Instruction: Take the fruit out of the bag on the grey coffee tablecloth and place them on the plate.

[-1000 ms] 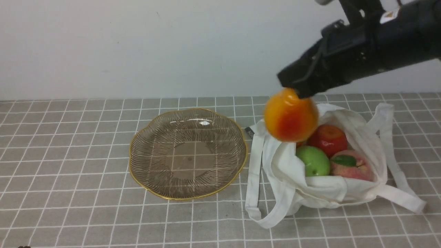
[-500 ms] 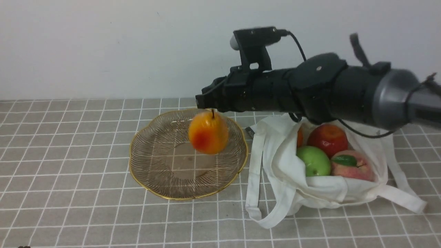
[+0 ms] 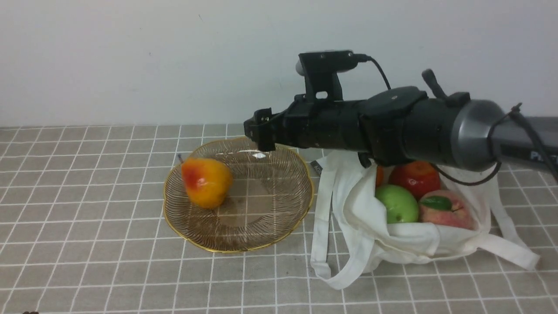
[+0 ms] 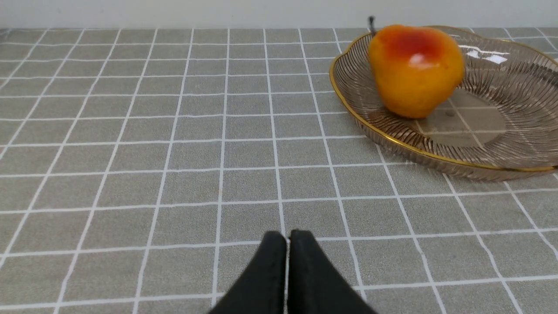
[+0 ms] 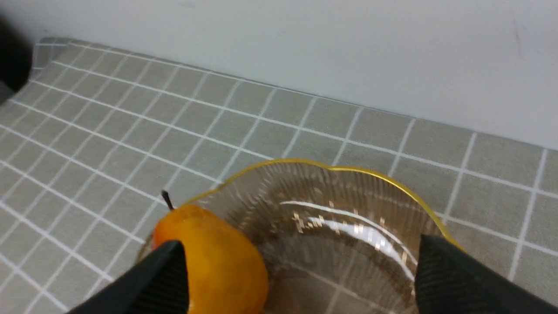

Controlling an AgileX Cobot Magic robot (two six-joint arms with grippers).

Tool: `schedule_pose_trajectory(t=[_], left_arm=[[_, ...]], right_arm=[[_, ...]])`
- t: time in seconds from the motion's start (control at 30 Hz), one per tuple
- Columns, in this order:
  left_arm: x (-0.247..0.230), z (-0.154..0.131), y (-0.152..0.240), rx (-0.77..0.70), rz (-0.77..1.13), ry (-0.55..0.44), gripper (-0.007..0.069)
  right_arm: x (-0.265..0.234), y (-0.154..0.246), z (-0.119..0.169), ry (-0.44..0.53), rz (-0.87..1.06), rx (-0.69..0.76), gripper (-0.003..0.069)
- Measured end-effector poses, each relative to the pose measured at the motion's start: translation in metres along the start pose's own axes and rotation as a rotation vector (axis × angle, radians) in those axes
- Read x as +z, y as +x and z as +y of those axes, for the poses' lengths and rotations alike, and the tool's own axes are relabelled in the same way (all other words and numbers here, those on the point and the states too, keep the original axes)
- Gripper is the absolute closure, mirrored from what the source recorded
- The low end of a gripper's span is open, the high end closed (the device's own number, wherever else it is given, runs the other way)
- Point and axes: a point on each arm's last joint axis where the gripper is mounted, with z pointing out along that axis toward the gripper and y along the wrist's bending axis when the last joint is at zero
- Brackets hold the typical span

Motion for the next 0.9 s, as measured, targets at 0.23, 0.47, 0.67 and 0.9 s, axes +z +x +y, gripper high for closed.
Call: schedule_pose_trajectory(t=[0.23, 0.47, 0.67, 0.9], left_arm=[[0.000, 0.000, 0.000, 0.000, 0.000, 0.000, 0.0633], [0.000, 0.000, 0.000, 0.000, 0.000, 0.000, 0.0633], [0.000, 0.000, 0.000, 0.000, 0.000, 0.000, 0.0633], [0.000, 0.000, 0.000, 0.000, 0.000, 0.000, 0.0633]], right_arm=[[-0.091, -0.057, 0.042, -0.235, -0.056, -0.239, 0.0193], [-0.202, -0.065, 0.055, -0.157, 0.171, -0.399, 0.0579], [-0.292, -0.054, 0.040, 0.119, 0.321, -0.302, 0.0670], [-0.365, 0.001, 0.027, 0.243, 0.137, -0.225, 0.0671]])
